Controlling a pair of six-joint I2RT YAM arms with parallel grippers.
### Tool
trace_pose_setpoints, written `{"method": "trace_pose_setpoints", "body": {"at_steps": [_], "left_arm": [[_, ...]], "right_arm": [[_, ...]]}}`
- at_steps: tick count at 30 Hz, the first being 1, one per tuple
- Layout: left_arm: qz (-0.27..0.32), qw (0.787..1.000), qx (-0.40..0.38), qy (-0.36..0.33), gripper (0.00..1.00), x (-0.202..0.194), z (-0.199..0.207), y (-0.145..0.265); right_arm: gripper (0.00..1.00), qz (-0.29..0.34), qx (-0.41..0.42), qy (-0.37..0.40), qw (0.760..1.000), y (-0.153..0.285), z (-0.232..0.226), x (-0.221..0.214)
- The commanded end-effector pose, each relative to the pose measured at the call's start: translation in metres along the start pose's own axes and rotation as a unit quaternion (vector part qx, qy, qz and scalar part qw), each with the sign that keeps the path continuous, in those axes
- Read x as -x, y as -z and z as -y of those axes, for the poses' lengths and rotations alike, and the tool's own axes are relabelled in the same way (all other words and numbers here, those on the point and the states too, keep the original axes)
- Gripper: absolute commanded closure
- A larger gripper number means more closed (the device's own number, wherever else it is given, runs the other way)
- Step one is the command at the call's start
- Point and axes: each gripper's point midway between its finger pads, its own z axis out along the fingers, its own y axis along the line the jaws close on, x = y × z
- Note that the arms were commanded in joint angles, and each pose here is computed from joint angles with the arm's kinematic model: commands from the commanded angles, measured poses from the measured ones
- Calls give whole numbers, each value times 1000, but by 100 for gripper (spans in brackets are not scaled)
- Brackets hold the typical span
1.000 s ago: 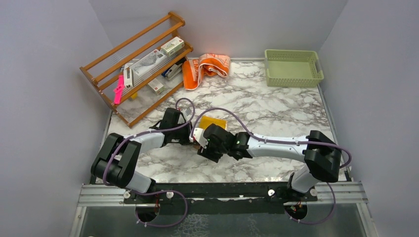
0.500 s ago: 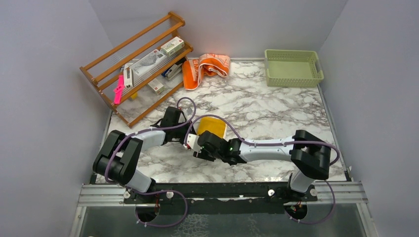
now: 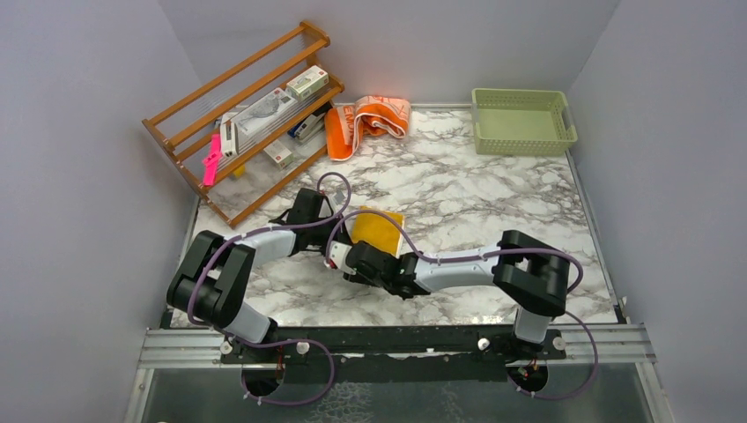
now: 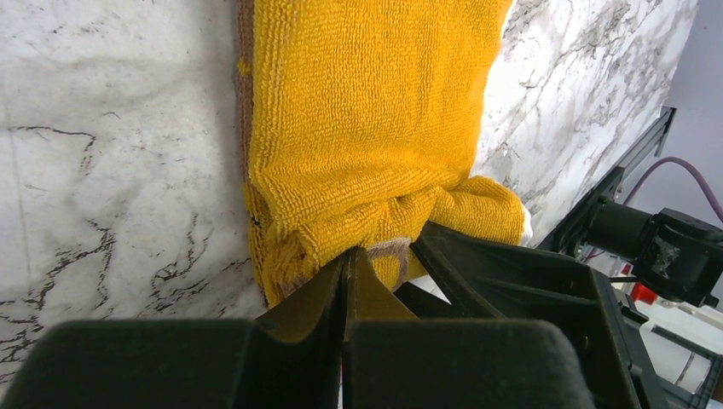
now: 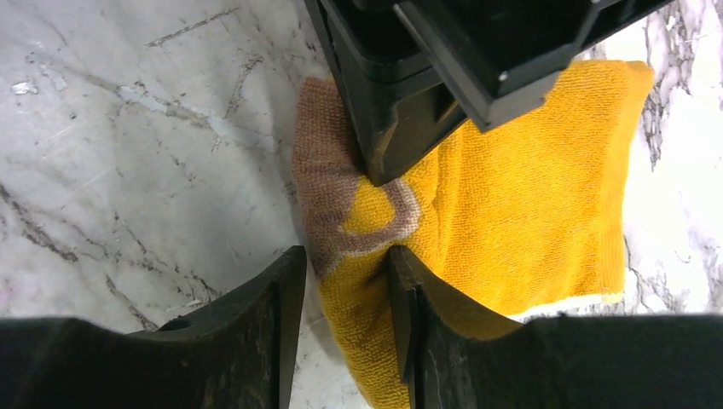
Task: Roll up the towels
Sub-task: Roll the towel at the center of the board.
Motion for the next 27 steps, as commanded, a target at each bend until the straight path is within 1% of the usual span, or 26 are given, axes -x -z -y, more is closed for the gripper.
{"method": "trace_pose_setpoints", "body": {"at_steps": [1, 7, 10, 11, 12, 15, 16, 19, 23, 27], "left_arm": [[-8, 999, 43, 0, 100, -3, -20, 1], [14, 1000, 24, 7, 100, 11, -10, 13], [48, 999, 12, 9, 100, 30, -2, 33], [63, 998, 8, 11, 100, 37, -1, 41], [77, 997, 6, 11, 100, 44, 1, 50], [115, 993, 7, 9, 97, 60, 1, 77], [124, 992, 10, 6, 97, 64, 1, 84], [133, 991, 12, -13, 96, 66, 8, 100], [132, 991, 5, -26, 96, 58, 17, 110], [127, 992, -7, -29, 96, 45, 22, 115]], "right_arm": [[62, -48, -16, -9, 999, -12, -6, -31], [83, -65, -9, -38, 997, -14, -13, -39], [92, -59, 14, -62, 996, -12, -20, -34], [97, -54, 26, -73, 995, -10, -22, -31], [99, -49, 37, -85, 995, -7, -24, -27], [99, -25, 98, -111, 989, 4, -40, -11], [99, -21, 117, -128, 985, 6, -38, -8], [99, -16, 186, -152, 971, 17, -52, 3], [98, -2, 274, -183, 944, 33, -67, 20], [96, 11, 354, -224, 908, 46, -61, 33]]}}
